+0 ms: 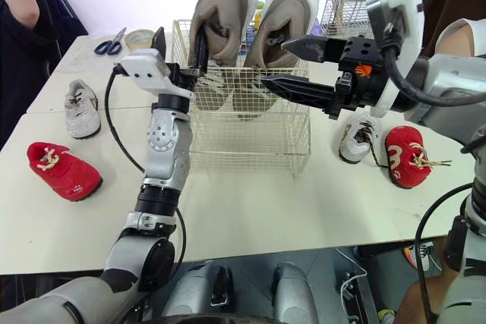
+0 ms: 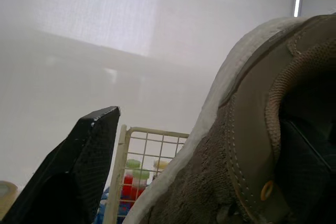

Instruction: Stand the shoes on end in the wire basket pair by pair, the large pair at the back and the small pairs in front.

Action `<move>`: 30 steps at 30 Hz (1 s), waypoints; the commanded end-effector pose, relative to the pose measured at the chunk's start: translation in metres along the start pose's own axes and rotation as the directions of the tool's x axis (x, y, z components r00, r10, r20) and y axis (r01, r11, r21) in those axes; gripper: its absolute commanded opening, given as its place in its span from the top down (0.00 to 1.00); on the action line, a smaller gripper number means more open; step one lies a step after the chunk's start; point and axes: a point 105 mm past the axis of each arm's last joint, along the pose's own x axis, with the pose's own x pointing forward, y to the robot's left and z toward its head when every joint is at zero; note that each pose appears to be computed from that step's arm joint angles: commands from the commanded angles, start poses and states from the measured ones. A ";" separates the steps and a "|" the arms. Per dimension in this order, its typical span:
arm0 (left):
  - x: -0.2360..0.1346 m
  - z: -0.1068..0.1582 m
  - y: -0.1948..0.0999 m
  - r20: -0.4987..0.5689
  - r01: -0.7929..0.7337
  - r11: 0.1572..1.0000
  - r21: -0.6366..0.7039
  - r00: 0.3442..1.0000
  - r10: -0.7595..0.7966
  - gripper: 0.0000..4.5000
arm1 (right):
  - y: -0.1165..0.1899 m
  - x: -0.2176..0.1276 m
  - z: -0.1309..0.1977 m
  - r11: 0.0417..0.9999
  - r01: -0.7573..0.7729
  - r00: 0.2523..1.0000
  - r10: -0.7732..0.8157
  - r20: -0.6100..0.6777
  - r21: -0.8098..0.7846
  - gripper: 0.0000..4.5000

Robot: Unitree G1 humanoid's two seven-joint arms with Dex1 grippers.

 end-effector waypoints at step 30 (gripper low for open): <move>-0.031 0.080 0.063 -0.404 0.350 0.892 -0.285 0.801 -0.443 0.03 | -0.002 0.007 0.020 0.995 -0.099 0.991 0.102 0.091 -0.032 0.21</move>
